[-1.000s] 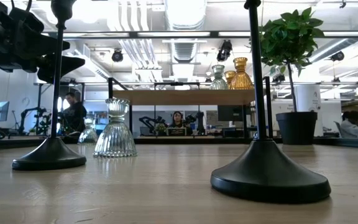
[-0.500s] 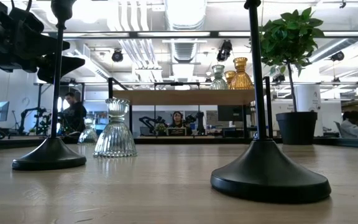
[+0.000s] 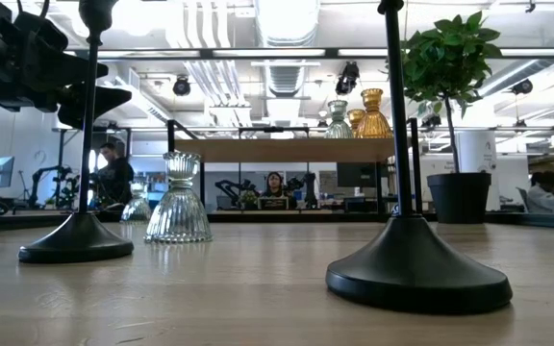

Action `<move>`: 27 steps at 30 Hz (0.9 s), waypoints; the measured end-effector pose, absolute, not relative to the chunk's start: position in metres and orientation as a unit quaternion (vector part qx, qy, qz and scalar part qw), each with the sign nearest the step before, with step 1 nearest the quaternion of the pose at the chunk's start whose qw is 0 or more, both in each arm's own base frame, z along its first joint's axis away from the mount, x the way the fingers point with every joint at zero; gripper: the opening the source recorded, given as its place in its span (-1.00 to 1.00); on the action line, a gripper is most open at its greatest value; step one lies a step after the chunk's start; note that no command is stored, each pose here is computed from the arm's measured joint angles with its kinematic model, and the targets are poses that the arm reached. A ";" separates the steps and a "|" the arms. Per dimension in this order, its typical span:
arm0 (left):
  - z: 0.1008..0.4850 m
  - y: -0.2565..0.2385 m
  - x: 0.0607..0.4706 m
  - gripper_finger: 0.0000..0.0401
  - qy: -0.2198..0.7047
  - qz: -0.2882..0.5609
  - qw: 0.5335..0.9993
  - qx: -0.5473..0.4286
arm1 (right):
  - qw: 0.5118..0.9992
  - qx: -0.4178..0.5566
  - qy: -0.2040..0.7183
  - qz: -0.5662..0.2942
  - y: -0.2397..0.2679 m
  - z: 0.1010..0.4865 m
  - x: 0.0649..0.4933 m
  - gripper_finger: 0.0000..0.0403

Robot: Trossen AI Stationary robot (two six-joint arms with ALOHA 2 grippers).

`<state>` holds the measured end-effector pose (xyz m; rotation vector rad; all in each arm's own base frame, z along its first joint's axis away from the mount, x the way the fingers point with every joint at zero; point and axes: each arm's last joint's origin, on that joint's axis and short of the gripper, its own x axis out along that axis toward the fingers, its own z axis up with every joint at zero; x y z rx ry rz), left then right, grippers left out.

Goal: Pick & Place candle stick holders
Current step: Put the bottom right black candle holder on the shelf

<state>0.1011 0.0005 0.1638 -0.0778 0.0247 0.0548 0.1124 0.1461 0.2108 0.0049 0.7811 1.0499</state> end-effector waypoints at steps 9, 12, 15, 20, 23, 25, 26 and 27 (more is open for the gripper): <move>0.164 0.000 0.101 0.61 0.012 0.027 0.999 -0.039 | 0.799 0.027 0.347 0.490 0.149 0.220 0.115 -0.54; 0.164 0.000 0.101 0.61 0.012 0.027 0.999 -0.039 | 0.802 0.029 0.334 0.495 0.151 0.224 0.116 -0.59; 0.164 0.000 0.101 0.61 0.012 0.027 0.999 -0.039 | 0.802 0.029 0.330 0.496 0.151 0.226 0.116 -0.69; 0.164 0.000 0.101 0.61 0.012 0.027 0.999 -0.039 | 0.806 0.020 0.326 0.493 0.151 0.226 0.117 -0.92; 0.164 0.000 0.101 0.61 0.012 0.027 0.999 -0.039 | 0.812 0.013 0.319 0.488 0.151 0.227 0.117 -0.94; 0.164 0.000 0.101 0.61 0.012 0.027 0.999 -0.039 | 0.814 0.007 0.315 0.488 0.150 0.226 0.117 -0.94; 0.164 0.000 0.101 0.61 0.012 0.027 0.999 -0.039 | 0.815 0.005 0.314 0.487 0.150 0.226 0.117 -0.94; 0.164 0.000 0.101 0.61 0.012 0.027 0.999 -0.039 | 0.816 0.003 0.312 0.487 0.150 0.227 0.117 -0.94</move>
